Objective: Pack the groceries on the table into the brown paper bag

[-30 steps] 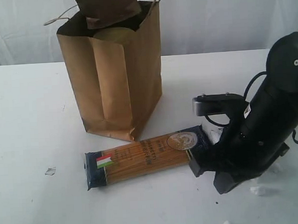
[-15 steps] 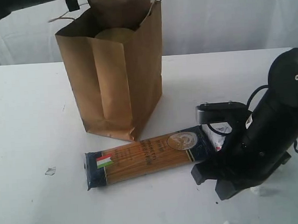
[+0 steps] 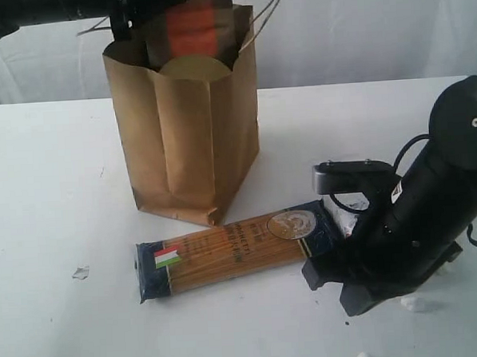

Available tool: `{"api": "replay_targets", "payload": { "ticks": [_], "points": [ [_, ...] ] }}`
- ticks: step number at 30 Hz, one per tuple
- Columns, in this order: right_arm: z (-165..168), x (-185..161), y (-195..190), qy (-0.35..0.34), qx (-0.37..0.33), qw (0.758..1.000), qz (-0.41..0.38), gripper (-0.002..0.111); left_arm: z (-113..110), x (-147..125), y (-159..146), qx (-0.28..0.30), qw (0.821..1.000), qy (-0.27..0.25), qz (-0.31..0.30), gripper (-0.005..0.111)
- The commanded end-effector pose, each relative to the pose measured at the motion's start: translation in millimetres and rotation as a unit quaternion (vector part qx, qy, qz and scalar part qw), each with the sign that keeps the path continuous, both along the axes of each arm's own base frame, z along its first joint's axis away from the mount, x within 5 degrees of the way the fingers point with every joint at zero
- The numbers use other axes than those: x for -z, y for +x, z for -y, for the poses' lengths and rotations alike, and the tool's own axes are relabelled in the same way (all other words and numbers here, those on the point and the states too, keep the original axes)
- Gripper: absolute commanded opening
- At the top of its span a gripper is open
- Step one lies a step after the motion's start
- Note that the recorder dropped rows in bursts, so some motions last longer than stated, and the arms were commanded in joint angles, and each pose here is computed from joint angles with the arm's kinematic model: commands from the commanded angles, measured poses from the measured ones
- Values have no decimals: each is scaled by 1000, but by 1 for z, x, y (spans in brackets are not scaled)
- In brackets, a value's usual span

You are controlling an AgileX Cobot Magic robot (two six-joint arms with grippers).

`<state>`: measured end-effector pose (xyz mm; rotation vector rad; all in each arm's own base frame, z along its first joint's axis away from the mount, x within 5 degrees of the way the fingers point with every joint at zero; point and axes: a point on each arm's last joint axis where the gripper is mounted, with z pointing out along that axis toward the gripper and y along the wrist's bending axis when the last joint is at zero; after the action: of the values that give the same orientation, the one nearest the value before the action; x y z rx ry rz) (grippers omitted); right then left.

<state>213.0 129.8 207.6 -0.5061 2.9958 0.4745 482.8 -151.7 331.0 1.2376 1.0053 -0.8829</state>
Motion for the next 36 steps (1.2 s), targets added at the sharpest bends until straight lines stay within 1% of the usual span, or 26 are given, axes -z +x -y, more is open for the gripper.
{"api": "replay_targets", "payload": {
  "ticks": [1,5,9,10,14,16,17,19,20,23,25,28,29,30,32,34,36],
  "points": [
    [2,0,1,2,5,1000,2,0,2,-12,-13,50,999,-9,-2,61],
    [2,0,0,4,5,1000,0,0,2,-12,-13,50,999,-9,-2,61],
    [2,0,0,3,5,1000,0,0,0,-19,-13,51,997,-49,-5,61],
    [2,0,0,3,5,1000,0,0,0,-19,-13,51,997,-52,-5,61],
    [2,0,0,3,5,1000,0,0,-13,-29,-14,39,998,-53,5,61],
    [2,0,0,3,5,1000,0,0,-27,-39,-15,25,998,-51,15,58],
    [2,0,0,4,6,1000,1,0,-36,-44,-16,17,998,-53,13,54],
    [2,0,1,4,6,1000,3,0,-51,-53,-17,3,998,-55,1,43],
    [2,0,1,4,4,1000,5,0,-61,-60,-19,-6,998,-56,-3,35],
    [1,0,2,5,-7,1000,12,0,-91,-76,-24,-34,997,-61,-21,21],
    [1,0,2,5,-10,1000,15,0,-107,-86,-28,-49,996,-64,-28,15],
    [1,0,2,6,-9,1000,17,0,-136,-98,-36,-80,993,-61,-56,0],
    [1,0,2,6,-9,1000,17,0,-146,-101,-38,-94,992,-53,-71,0],
    [1,0,2,6,-9,1000,17,0,-156,-103,-38,-120,988,-49,-82,0],
    [1,0,2,6,-10,1000,17,0,-175,-106,-37,-181,974,-41,-131,0],
    [1,-1,3,6,-26,999,25,0,-189,-105,-38,-220,960,-29,-171,0],
    [1,-1,4,6,-42,998,36,0,-196,-105,-41,-241,949,-13,-202,0]
  ]
}}
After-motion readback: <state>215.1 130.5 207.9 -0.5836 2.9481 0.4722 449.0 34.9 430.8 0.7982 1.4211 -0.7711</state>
